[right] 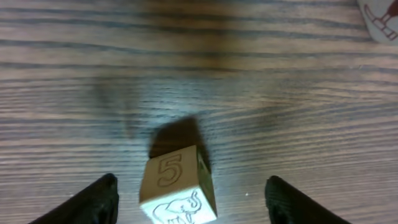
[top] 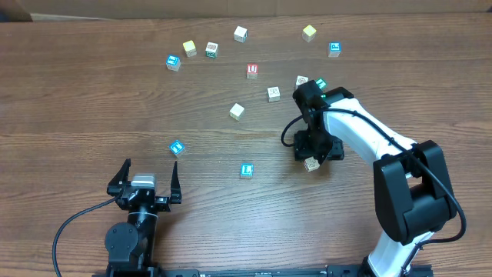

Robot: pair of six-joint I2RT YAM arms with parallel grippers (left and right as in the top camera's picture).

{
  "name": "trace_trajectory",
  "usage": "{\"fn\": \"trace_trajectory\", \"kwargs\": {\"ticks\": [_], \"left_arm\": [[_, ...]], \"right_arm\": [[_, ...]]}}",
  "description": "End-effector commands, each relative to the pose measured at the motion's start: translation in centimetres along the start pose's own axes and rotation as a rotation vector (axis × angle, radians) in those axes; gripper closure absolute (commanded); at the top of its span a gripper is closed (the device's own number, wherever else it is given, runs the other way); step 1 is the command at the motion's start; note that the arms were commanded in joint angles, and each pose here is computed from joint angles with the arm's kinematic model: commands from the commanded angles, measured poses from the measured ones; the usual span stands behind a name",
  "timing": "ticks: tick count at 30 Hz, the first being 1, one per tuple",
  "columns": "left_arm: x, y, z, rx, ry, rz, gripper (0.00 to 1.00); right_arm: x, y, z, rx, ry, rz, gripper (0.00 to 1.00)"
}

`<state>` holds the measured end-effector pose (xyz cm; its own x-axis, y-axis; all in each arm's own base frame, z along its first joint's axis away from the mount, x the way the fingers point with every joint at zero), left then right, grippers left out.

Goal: Form a horizontal line
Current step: 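Move the right gripper right and grasp the number 5 elephant block, then place the 5 block to the right of the L block, release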

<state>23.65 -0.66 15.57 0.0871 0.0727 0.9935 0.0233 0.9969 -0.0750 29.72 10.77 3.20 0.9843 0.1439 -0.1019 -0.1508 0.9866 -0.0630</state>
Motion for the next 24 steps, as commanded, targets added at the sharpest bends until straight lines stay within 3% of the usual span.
{"fn": "trace_trajectory", "kwargs": {"ticks": [1,4,10,19,24], "left_arm": [[0.1,0.2,0.0,0.009,-0.007,-0.019,0.00],[0.1,0.2,0.0,0.009,-0.007,-0.019,0.01],[0.1,0.2,0.0,0.009,-0.007,-0.019,0.00],[0.1,0.2,0.0,0.009,-0.007,-0.019,0.00],[0.1,0.2,0.0,0.009,-0.007,-0.019,0.00]], "right_arm": [[-0.4,-0.1,0.2,0.005,-0.005,0.002,0.36],[-0.7,1.0,0.1,0.069,0.011,0.002,0.41],[-0.7,2.3,0.3,0.149,0.017,0.002,0.63],[-0.1,6.5,1.3,0.381,0.000,0.029,0.65],[0.0,8.4,1.6,0.407,-0.016,0.036,0.65]]}}
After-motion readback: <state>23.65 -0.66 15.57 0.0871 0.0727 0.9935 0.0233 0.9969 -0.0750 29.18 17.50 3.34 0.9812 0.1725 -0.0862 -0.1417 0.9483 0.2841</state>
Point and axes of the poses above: each gripper's point midway between its finger pads, its own z axis back along the fingers, its own y axis along the line the jaws close on, x = y × z, the point moved 1 cm from there along z, back along the fingers, and after that the axes turned 9 degrees about z, right-handed, at the moved point
